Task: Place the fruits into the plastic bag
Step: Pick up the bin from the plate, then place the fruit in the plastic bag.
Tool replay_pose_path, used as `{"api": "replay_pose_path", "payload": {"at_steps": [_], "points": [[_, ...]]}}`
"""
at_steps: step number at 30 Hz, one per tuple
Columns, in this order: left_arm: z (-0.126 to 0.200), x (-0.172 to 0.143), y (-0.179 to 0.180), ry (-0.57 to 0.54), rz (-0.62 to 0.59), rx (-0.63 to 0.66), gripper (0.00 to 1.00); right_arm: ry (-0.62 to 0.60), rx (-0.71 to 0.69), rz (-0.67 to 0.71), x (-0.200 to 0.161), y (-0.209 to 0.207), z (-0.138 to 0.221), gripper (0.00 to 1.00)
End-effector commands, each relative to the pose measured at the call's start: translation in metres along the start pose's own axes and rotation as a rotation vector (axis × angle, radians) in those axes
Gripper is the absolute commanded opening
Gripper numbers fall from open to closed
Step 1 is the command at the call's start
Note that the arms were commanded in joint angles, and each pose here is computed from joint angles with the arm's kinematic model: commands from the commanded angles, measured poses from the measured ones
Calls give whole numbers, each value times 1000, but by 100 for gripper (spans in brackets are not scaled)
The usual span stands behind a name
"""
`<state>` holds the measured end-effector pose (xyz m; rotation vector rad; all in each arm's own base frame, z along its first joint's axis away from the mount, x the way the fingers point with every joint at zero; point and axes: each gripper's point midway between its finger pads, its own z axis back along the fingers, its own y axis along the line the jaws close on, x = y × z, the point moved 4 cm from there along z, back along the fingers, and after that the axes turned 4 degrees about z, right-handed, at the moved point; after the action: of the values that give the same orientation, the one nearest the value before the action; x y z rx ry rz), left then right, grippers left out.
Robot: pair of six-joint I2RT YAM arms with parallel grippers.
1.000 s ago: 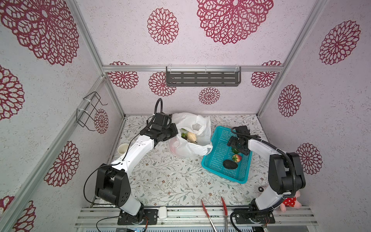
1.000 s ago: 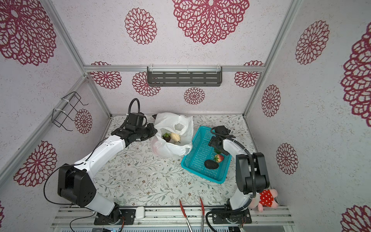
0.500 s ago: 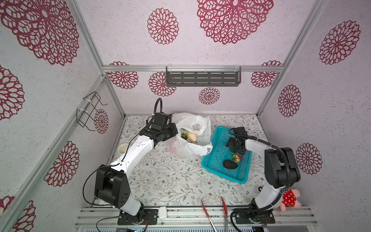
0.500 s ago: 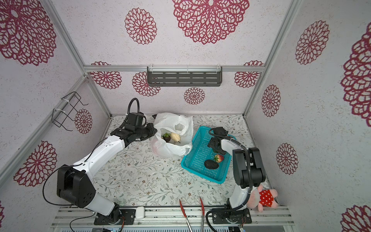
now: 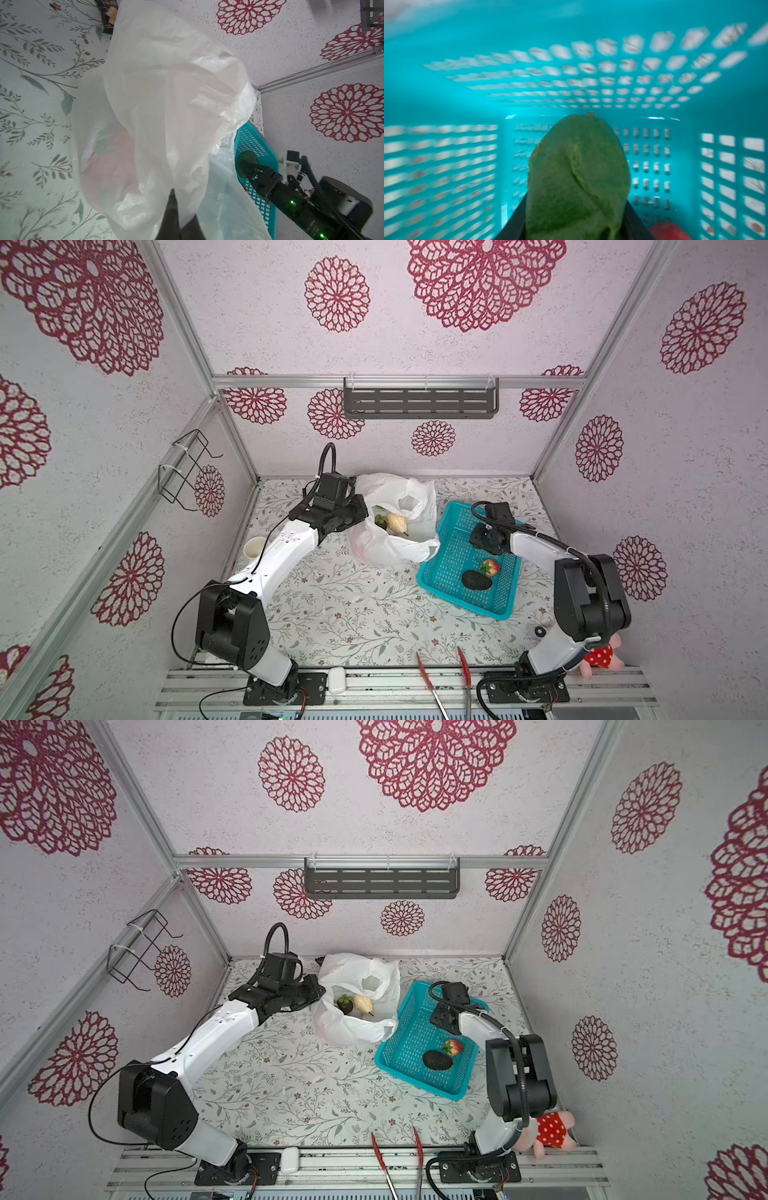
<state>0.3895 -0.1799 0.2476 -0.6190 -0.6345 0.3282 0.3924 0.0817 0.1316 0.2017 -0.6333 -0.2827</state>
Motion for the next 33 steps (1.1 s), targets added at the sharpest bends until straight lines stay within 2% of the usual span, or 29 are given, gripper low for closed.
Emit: {"api": "replay_pose_path", "payload": {"at_steps": [1, 5, 9, 13, 16, 20, 25, 29, 30, 33], "points": [[-2, 3, -5, -3, 0, -7, 0, -206, 282, 174, 43, 80, 60, 36], [-2, 3, -7, 1, -1, -12, 0, -228, 514, 322, 39, 147, 88, 38], [-1, 4, -8, 0, -2, -15, 0, -86, 730, 440, 6, 201, 88, 39], [-1, 2, -8, 5, -9, -13, 0, 59, 933, 570, -43, 242, 89, 41], [-1, 0, -8, 10, -16, -13, 0, 118, 939, 552, -57, 254, 71, 42], [2, -2, -12, 12, -28, -26, 0, 146, 867, 494, -51, 262, 40, 42], [5, -4, -14, 16, -38, -36, 0, 107, 736, 445, -22, 273, 3, 42], [3, -6, -14, 29, -42, -42, 0, 65, 725, 378, 5, 285, -14, 43], [3, -7, -14, 30, -42, -43, 0, 55, 729, 369, 10, 288, -17, 47], [1, -6, -14, 31, -42, -42, 0, 30, 761, 351, 22, 297, -20, 69]]}}
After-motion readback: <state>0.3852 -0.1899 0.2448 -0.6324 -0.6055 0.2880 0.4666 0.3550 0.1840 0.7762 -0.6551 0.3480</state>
